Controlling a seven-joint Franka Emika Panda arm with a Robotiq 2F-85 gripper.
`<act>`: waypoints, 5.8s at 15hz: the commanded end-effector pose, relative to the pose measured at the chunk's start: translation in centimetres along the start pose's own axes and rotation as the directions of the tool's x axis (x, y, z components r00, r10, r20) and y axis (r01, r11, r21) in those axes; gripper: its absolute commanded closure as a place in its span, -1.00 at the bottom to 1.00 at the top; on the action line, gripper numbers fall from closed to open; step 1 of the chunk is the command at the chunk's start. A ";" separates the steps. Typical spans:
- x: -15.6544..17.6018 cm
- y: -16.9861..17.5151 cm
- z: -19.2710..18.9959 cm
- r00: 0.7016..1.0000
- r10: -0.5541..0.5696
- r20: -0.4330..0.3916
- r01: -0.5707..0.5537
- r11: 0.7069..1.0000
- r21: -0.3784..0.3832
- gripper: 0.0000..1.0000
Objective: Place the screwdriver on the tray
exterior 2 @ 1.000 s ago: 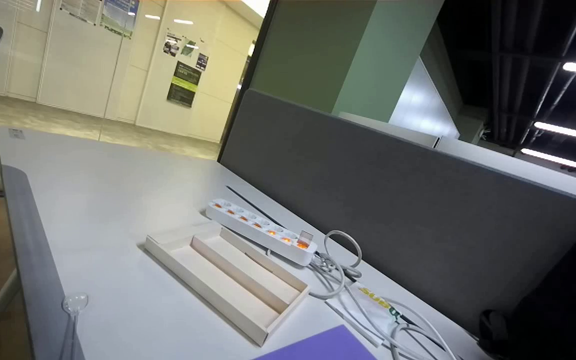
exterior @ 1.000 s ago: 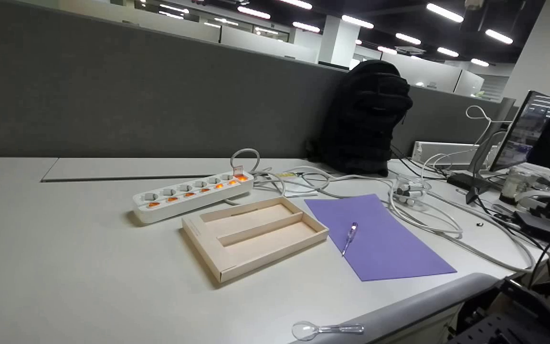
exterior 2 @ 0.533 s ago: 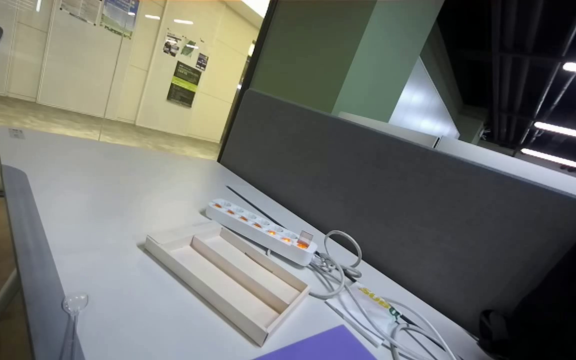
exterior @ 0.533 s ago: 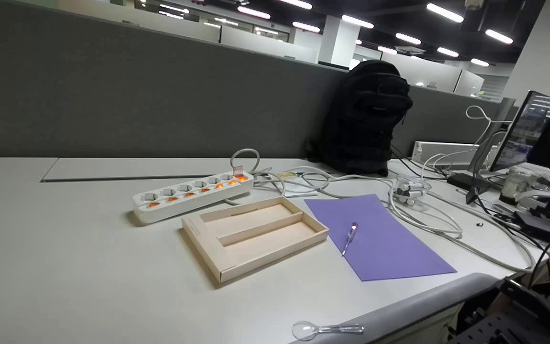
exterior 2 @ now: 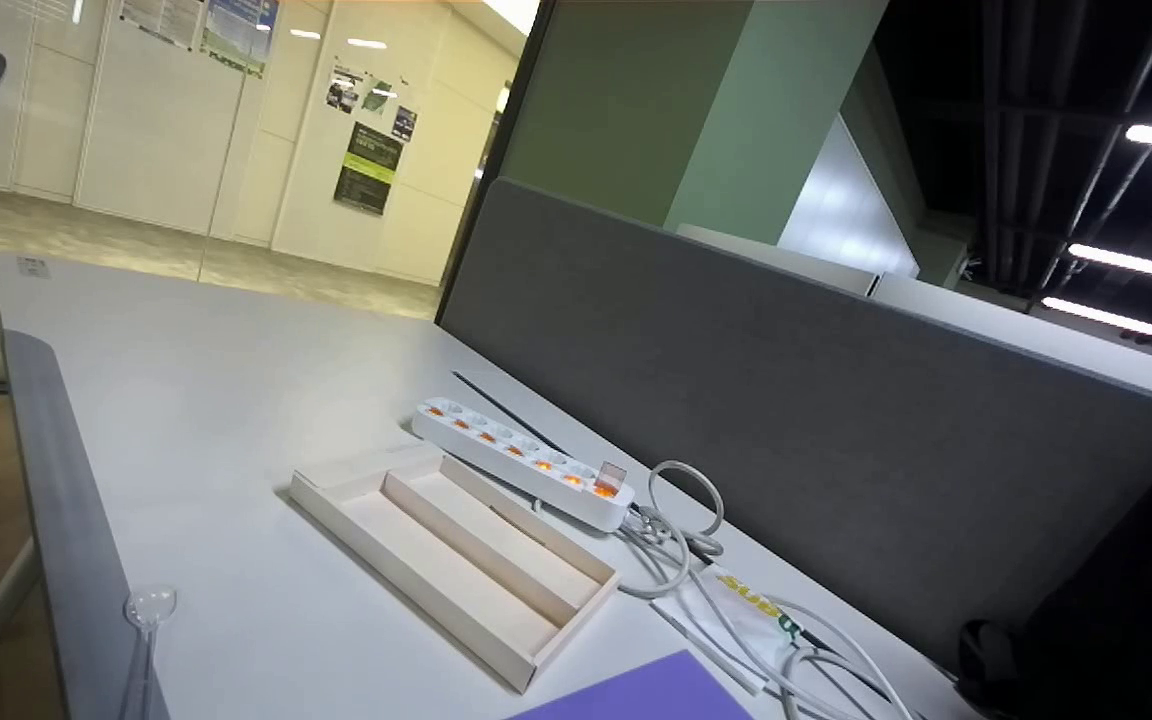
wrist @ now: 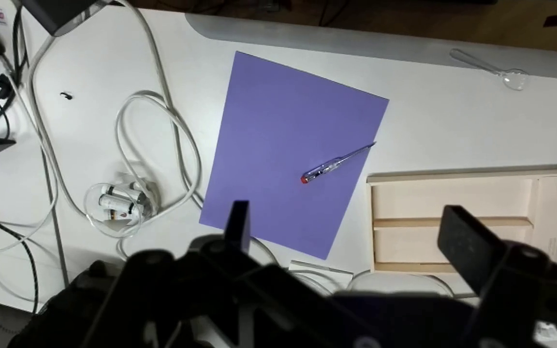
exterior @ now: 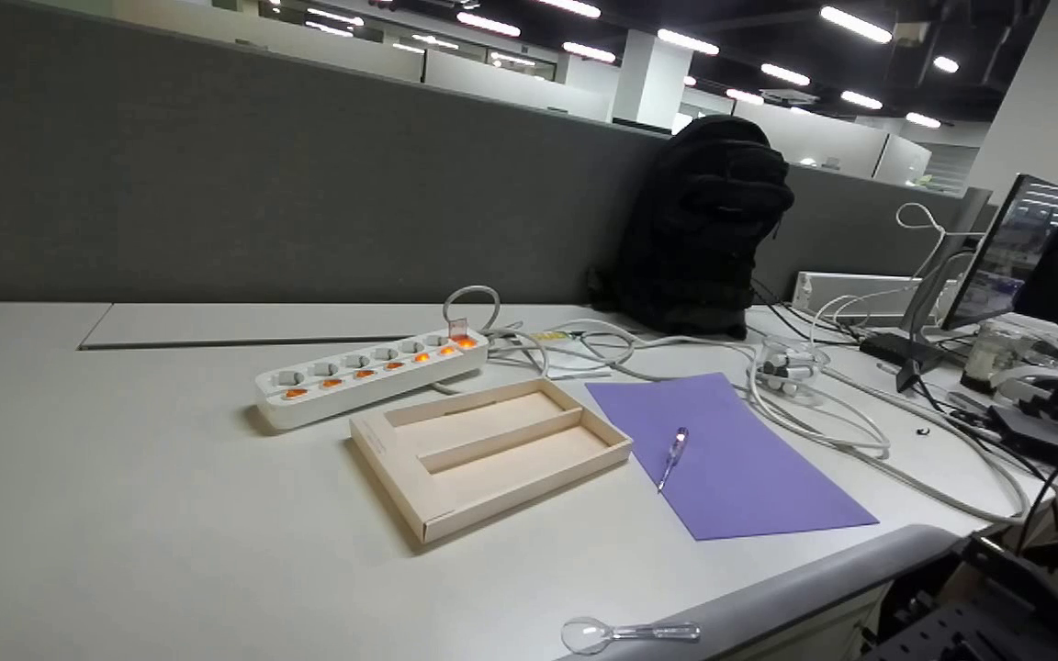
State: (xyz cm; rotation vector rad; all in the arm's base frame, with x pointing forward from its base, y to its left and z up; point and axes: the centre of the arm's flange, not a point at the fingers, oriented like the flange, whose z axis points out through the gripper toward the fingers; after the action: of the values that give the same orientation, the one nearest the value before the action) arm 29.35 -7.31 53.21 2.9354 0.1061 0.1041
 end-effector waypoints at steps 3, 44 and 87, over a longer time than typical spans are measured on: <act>1.4 4.7 5.9 0.981 0.192 0.001 -0.192 0.981 0.012 -1.00; 11.9 -0.5 34.0 0.677 0.722 0.145 -0.736 0.668 0.108 -1.00; 14.0 -2.2 42.0 0.682 0.722 0.115 -0.731 0.673 0.111 1.00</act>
State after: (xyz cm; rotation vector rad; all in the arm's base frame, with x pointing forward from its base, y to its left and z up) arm 46.71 -12.92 11.42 2.8844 -1.1540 0.0843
